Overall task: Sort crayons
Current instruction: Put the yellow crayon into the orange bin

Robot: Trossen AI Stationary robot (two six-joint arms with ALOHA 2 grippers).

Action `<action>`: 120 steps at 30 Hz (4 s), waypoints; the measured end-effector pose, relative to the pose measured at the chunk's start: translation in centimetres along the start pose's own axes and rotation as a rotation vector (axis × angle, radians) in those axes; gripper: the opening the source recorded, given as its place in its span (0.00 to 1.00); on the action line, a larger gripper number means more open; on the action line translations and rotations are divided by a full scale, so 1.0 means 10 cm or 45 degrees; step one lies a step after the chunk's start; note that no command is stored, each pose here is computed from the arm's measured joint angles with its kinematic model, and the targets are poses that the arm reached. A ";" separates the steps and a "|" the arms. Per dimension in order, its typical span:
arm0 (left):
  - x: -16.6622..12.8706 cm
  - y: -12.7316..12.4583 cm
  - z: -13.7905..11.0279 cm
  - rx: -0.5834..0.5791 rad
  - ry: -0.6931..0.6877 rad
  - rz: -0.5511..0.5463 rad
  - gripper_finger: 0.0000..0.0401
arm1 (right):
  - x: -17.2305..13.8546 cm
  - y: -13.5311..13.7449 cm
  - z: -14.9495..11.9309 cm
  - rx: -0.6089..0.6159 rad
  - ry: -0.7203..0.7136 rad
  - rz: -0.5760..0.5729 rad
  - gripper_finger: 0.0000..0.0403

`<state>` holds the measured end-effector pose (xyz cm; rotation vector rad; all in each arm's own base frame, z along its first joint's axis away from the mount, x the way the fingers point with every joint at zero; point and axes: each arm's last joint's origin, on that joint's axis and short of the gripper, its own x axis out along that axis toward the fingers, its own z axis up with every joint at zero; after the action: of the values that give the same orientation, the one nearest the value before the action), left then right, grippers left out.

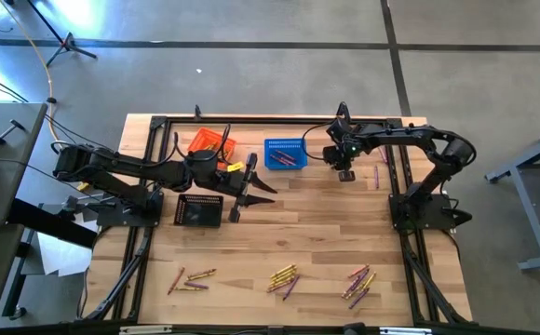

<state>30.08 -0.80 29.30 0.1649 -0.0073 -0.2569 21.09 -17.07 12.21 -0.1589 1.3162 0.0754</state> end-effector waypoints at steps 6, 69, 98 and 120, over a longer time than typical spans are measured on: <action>0.00 0.00 0.00 -0.001 0.004 -0.001 0.23 | -0.06 -0.05 0.04 0.141 0.022 -0.002 0.20; 0.00 -0.01 -0.04 -0.056 0.059 -0.009 0.23 | -0.02 -0.19 0.13 0.372 0.151 0.180 0.09; 0.00 -0.02 -0.05 -0.064 0.066 -0.015 0.23 | -0.05 -0.11 0.05 0.559 0.336 0.206 0.24; 0.01 -0.09 -0.09 -0.141 0.128 -0.032 0.23 | -0.10 -0.09 0.06 0.645 0.290 0.243 0.02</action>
<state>29.99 -1.53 28.31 0.0677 0.1087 -0.2735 21.55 -17.86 13.38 0.4003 1.5343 -0.1184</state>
